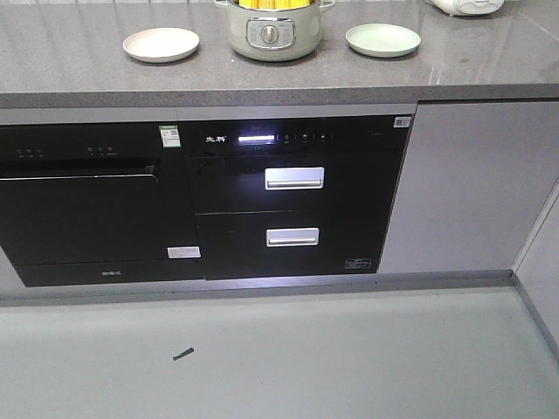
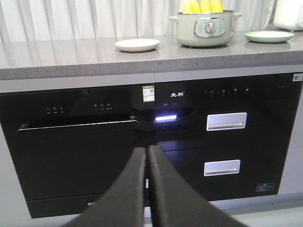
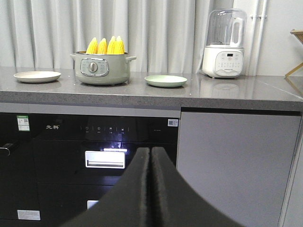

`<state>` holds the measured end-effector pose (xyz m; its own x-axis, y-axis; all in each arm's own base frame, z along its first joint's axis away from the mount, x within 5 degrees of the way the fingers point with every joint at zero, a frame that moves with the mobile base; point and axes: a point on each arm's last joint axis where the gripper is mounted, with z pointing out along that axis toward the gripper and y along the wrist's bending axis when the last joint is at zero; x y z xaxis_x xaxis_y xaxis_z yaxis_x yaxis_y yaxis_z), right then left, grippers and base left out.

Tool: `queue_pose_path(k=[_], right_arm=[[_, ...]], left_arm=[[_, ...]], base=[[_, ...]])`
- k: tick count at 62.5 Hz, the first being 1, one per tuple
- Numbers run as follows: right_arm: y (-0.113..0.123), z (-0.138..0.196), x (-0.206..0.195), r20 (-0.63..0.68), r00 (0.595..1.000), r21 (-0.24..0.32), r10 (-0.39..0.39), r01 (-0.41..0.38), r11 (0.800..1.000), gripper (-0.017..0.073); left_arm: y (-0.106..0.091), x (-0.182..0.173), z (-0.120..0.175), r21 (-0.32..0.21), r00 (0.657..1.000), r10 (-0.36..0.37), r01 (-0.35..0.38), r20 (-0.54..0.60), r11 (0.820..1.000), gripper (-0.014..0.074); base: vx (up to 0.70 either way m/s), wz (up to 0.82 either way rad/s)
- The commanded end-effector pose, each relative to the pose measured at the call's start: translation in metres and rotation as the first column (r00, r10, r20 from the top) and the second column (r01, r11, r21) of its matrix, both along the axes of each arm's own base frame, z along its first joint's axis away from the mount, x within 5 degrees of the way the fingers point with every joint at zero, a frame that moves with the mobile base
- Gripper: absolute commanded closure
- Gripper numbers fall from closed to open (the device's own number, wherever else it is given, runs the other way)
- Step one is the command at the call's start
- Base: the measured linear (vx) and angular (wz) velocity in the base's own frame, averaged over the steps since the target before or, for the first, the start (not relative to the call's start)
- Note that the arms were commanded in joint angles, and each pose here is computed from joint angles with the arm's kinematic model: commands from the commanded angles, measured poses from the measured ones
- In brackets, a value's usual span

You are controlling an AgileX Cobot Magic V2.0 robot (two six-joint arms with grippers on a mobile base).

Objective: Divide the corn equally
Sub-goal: 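Drive the base forward toward the counter with the corn pot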

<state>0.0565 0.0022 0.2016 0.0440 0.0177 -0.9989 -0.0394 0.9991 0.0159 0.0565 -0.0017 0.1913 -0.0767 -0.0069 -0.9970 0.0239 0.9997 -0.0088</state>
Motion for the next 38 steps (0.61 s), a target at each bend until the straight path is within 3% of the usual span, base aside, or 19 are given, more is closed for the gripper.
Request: queue_pose_path(k=[1, 38], right_arm=[[-0.0002, 0.004, -0.0005, 0.069, 0.998, -0.016, -0.006, 0.007, 1.0, 0.0564], [-0.0002, 0.004, -0.0005, 0.069, 0.998, -0.016, -0.006, 0.007, 1.0, 0.0564]], left_arm=[[0.0005, -0.0008, 0.0069, -0.015, 0.996, 0.006, -0.005, 0.091, 1.0, 0.0601], [0.0005, -0.0008, 0.0069, -0.015, 0.996, 0.006, -0.005, 0.091, 1.0, 0.0601]], base=[[0.09, 0.01], [0.09, 0.02]])
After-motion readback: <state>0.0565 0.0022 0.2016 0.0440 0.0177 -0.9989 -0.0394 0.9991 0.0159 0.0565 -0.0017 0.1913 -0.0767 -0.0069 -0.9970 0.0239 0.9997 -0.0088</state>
